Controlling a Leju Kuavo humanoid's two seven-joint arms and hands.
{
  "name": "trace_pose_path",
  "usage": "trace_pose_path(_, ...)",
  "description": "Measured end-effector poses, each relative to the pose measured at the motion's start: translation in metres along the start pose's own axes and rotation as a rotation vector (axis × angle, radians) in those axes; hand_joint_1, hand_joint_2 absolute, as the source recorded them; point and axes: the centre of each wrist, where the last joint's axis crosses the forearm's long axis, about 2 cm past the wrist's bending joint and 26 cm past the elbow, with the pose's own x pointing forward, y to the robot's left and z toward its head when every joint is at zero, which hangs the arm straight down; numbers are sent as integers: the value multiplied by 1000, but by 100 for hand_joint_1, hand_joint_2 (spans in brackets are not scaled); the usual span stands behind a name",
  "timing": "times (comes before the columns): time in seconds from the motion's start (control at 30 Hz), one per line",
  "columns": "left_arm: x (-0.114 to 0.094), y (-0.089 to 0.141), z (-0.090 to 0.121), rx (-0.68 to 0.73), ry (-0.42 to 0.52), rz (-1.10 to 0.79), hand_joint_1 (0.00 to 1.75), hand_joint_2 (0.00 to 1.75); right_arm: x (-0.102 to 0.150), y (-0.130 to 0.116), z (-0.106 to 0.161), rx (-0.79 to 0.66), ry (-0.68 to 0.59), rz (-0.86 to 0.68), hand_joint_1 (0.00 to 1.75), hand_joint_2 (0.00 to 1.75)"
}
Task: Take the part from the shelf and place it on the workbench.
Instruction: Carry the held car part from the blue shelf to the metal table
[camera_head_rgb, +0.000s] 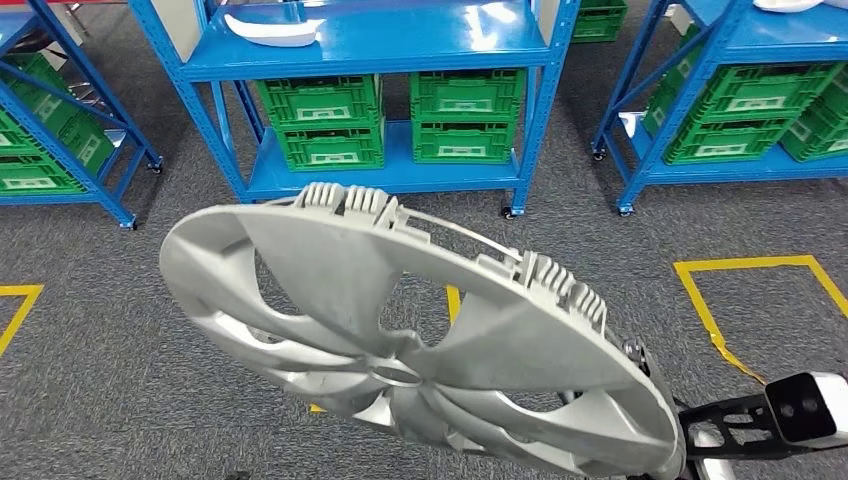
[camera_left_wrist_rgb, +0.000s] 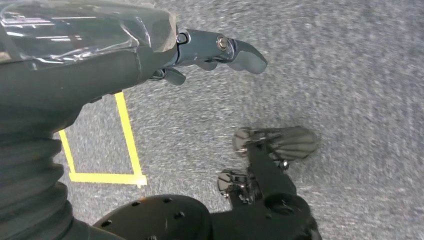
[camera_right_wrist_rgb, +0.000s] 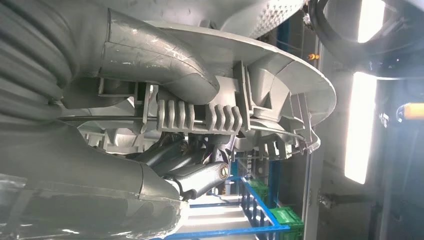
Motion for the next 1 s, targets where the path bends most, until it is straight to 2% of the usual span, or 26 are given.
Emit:
trace_pose_path(0.33, 1, 0, 0, 6, -9, 12, 0, 175, 0, 5, 1, 12, -12, -2, 175, 175)
trace_pose_path(0.63, 8, 5, -2, 19, -16, 29, 0, 175, 6, -9, -11, 34, -45, 0, 175, 175)
trace_pose_path(1.0, 4, 8, -1, 26, 0, 36, 0, 175, 4, -17, -15, 36, -41, 3, 175, 175)
